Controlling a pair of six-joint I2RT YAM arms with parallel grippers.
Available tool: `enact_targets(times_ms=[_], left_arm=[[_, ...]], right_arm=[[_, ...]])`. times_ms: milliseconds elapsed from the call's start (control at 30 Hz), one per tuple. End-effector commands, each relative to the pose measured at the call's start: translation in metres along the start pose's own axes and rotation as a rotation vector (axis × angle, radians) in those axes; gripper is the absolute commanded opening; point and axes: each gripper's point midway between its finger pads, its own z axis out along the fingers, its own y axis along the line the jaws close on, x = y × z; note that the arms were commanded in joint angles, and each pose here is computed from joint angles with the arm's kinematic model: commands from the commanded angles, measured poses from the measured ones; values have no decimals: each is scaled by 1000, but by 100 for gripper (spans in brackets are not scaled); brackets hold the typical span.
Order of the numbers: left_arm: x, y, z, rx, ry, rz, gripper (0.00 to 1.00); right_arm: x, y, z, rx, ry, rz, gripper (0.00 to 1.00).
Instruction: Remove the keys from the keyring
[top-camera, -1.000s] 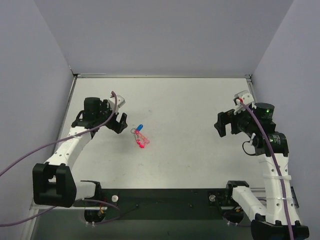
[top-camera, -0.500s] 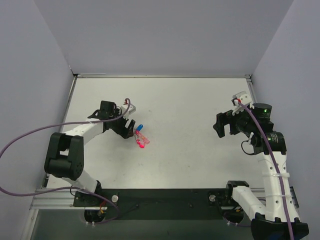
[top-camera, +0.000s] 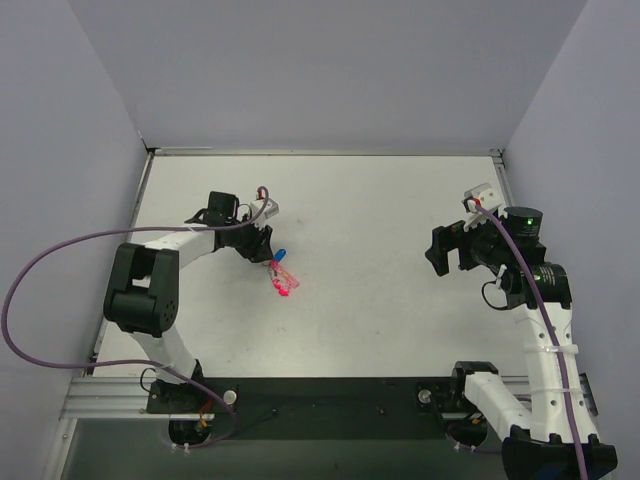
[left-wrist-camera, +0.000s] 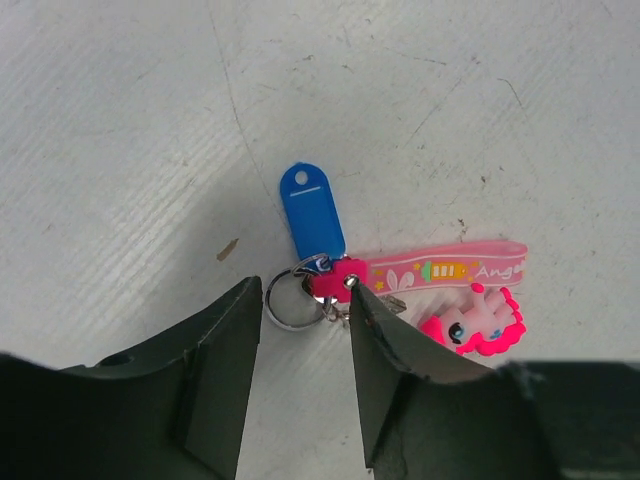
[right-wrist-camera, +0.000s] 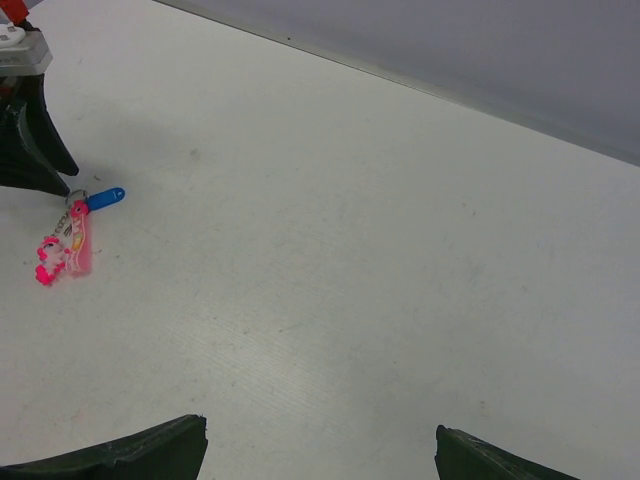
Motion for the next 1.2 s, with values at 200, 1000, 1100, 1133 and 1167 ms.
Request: enact_targets(times_ms=[200, 1000, 1100, 1133, 1167], left_arm=[[-17, 2, 23, 113, -44, 120, 39], [-5, 0, 20, 144, 23, 149, 55], [-7, -1, 23, 163, 24, 143, 49], [-8, -3, 23, 174, 21, 148, 47], [-6, -3, 24, 180, 29, 140, 46]], right_arm=[[-2, 4, 3, -25, -17, -14, 100], [-1, 6, 4, -37, -15, -10, 100], [-2, 6, 3, -35, -18, -10, 100], [-2, 6, 3, -34, -20, -11, 100], [-2, 6, 3, -34, -20, -11, 100]])
